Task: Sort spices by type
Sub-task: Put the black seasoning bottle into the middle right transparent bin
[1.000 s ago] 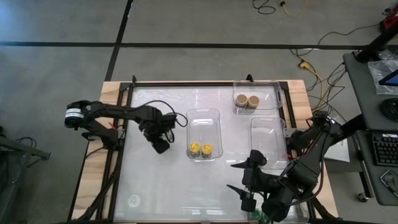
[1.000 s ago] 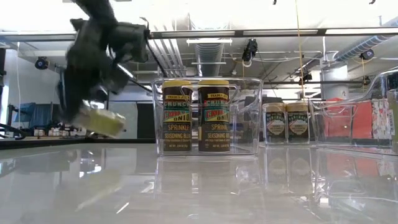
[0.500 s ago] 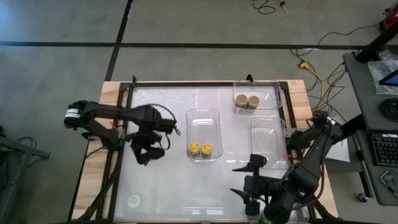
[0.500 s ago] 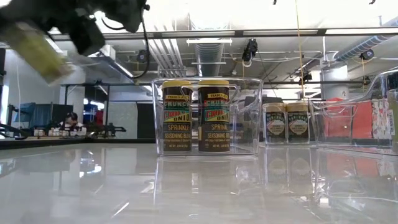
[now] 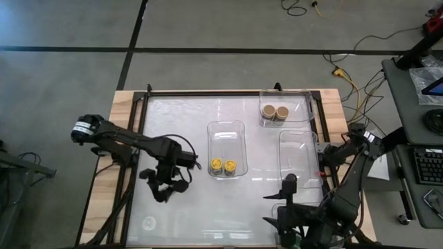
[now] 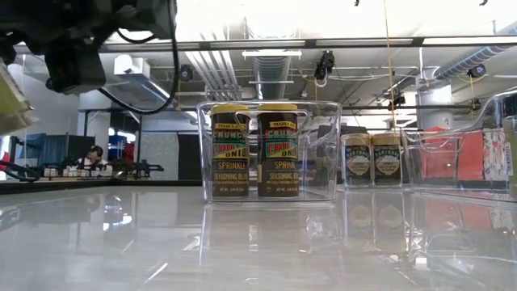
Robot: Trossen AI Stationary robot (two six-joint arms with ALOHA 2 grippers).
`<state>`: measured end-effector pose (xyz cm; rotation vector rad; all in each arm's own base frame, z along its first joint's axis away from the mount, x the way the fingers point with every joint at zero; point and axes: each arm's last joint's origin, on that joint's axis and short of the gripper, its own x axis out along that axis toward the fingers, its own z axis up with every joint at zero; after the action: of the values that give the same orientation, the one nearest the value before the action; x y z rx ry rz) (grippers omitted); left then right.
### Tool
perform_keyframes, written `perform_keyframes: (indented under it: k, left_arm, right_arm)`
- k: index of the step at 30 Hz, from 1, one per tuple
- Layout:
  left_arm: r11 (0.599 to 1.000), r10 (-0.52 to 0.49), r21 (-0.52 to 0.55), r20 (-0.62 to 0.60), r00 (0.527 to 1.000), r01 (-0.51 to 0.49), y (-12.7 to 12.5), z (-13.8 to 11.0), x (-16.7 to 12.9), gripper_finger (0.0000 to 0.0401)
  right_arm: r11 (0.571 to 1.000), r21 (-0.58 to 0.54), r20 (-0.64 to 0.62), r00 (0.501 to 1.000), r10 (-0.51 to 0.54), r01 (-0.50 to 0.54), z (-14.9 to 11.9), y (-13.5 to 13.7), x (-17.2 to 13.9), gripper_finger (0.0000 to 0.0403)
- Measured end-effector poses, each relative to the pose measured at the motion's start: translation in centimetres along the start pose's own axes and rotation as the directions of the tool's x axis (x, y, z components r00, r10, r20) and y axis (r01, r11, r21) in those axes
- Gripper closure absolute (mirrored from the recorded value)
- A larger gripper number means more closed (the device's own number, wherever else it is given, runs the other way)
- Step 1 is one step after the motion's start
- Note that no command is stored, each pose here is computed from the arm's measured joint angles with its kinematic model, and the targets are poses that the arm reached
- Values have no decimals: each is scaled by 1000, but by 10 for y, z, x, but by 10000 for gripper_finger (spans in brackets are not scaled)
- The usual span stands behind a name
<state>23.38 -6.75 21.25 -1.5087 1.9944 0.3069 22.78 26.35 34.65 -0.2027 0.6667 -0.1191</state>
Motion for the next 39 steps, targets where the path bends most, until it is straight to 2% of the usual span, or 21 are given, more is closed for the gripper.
perform_keyframes:
  k: [5, 9, 12, 15, 17, 18, 20, 21, 23, 25, 26, 29, 31, 33, 36, 38, 39]
  left_arm:
    - [1000, -18, 18, 13, 1000, 18, -17, 3, 7, 216]
    - [991, 15, 133, 87, 996, -27, -33, -7, 10, 216]
    - [975, 86, 190, 146, 986, -113, -44, -23, 14, 216]
    - [937, 200, 228, 271, 942, -264, -57, -42, 21, 216]
    - [873, 297, 255, 398, 868, -415, -66, -56, 28, 216]
    - [823, 354, 254, 469, 809, -508, -71, -62, 33, 216]
    - [688, 439, 252, 602, 667, -681, -81, -74, 45, 216]
    - [621, 446, 261, 659, 606, -740, -88, -77, 52, 216]
    - [496, 396, 333, 735, 550, -802, -102, -80, 69, 216]
    - [371, 398, 311, 798, 453, -875, -113, -76, 86, 216]
    - [317, 394, 318, 813, 429, -894, -118, -71, 94, 216]
    - [172, 437, 303, 829, 348, -937, -124, -53, 115, 216]
    - [90, 435, 314, 842, 321, -945, -127, -45, 123, 216]
    - [69, 458, 310, 835, 306, -948, -125, -42, 125, 216]
    - [71, 450, 303, 841, 302, -950, -122, -45, 120, 216]
    - [97, 424, 302, 850, 314, -948, -118, -53, 111, 216]
    - [121, 423, 313, 842, 335, -942, -114, -58, 106, 216]
  right_arm:
    - [1000, -10, -6, 1000, 11, -11, -2, 2, -1, 120]
    - [999, -29, -2, 1000, 29, -29, -6, 7, -7, 121]
    - [999, -42, -4, 999, 34, -34, -8, 9, -10, 116]
    - [998, -46, -7, 1000, 30, -31, -8, 9, -10, 111]
    - [999, -45, -3, 1000, 25, -26, -8, 8, -10, 108]
    - [999, -45, -2, 1000, 24, -24, -8, 8, -10, 107]
    - [999, -45, -2, 1000, 24, -24, -8, 8, -10, 106]
    - [999, -45, -2, 1000, 24, -25, -8, 8, -10, 106]
    - [999, -45, -2, 1000, 25, -25, -8, 8, -10, 108]
    - [999, -43, -3, 1000, 24, -24, -8, 8, -10, 109]
    - [999, -38, -3, 1000, 25, -25, -8, 8, -10, 110]
    - [999, -8, -13, 999, 38, -38, -9, 9, -10, 108]
    - [998, 19, -27, 998, 53, -53, -9, 9, -10, 106]
    - [997, 48, -36, 997, 67, -66, -10, 10, -11, 106]
    - [993, 90, -40, 996, 76, -72, -10, 11, -12, 110]
    - [992, 107, -39, 996, 76, -72, -10, 11, -12, 114]
    - [991, 115, -40, 996, 76, -71, -10, 11, -12, 116]
